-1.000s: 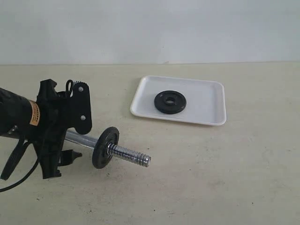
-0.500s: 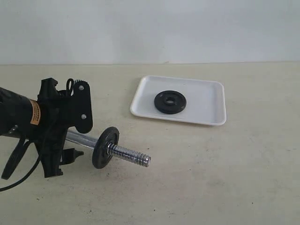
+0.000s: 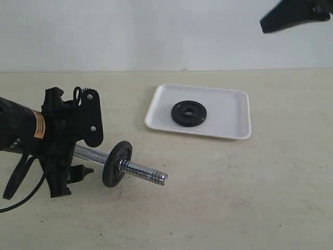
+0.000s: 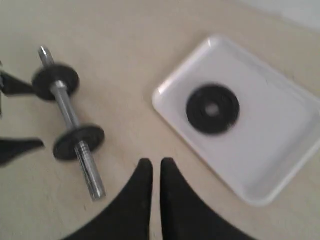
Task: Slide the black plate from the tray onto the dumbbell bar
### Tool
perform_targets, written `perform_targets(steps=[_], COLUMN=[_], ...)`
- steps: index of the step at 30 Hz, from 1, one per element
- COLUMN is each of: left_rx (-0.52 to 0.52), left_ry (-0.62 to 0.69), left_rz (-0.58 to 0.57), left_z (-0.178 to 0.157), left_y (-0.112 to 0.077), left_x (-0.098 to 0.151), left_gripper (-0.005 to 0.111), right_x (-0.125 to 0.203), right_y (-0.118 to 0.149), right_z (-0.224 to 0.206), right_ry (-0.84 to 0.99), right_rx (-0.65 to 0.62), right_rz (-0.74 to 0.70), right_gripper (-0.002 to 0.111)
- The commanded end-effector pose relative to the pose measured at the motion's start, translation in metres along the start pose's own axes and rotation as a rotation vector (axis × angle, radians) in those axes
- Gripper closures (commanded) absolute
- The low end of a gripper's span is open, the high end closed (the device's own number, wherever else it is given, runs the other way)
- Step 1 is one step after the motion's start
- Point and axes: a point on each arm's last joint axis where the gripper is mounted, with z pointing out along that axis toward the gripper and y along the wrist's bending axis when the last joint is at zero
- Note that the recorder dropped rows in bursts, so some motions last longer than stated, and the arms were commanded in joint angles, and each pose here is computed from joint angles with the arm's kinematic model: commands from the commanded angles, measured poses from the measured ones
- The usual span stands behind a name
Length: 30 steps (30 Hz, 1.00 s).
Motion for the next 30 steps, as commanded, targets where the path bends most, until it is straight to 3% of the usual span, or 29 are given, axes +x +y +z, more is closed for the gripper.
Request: perform_targets(steps=[1, 3, 5, 6, 9, 15, 21, 27, 29, 30], left_rx=[0.007, 0.006, 0.004, 0.004, 0.007, 0.021, 0.019, 0.019, 0.016, 0.020], left_ry=[-0.005, -0.007, -0.010, -0.010, -0.006, 0.020, 0.017, 0.018, 0.014, 0.021], left_rz=[-0.056, -0.088, -0.089, -0.089, -0.098, -0.114, -0.119, -0.196, -0.181, -0.111], left_z=[0.001, 0.001, 0.001, 0.001, 0.001, 0.001, 0.001, 0.001, 0.004, 0.011], left_y=[-0.002, -0.002, -0.002, -0.002, -0.002, -0.004, -0.003, -0.003, -0.003, -0.004], left_x=[-0.001, -0.001, -0.001, -0.001, -0.001, 0.002, 0.001, 0.001, 0.001, 0.002], left_gripper=[0.029, 0.029, 0.029, 0.029, 0.029, 0.029, 0.029, 0.029, 0.029, 0.029], right_x=[-0.011, -0.007, -0.004, -0.003, -0.003, -0.002, -0.003, -0.006, -0.006, -0.006], right_y=[0.001, 0.000, 0.001, 0.002, 0.002, 0.001, 0.004, 0.002, 0.002, 0.002], right_z=[-0.003, -0.003, -0.002, -0.002, -0.002, -0.002, -0.002, -0.002, -0.002, -0.002], right_ry=[-0.107, -0.062, -0.025, -0.014, -0.013, -0.006, -0.013, -0.050, -0.053, -0.052], right_rx=[0.010, 0.022, 0.006, -0.008, -0.010, -0.004, -0.032, -0.014, -0.013, -0.013], right_rz=[-0.099, -0.128, -0.123, -0.096, 0.031, 0.034, 0.064, 0.129, 0.107, 0.056], right_gripper=[0.107, 0.102, 0.084, 0.072, 0.007, 0.016, 0.015, 0.015, 0.015, 0.015])
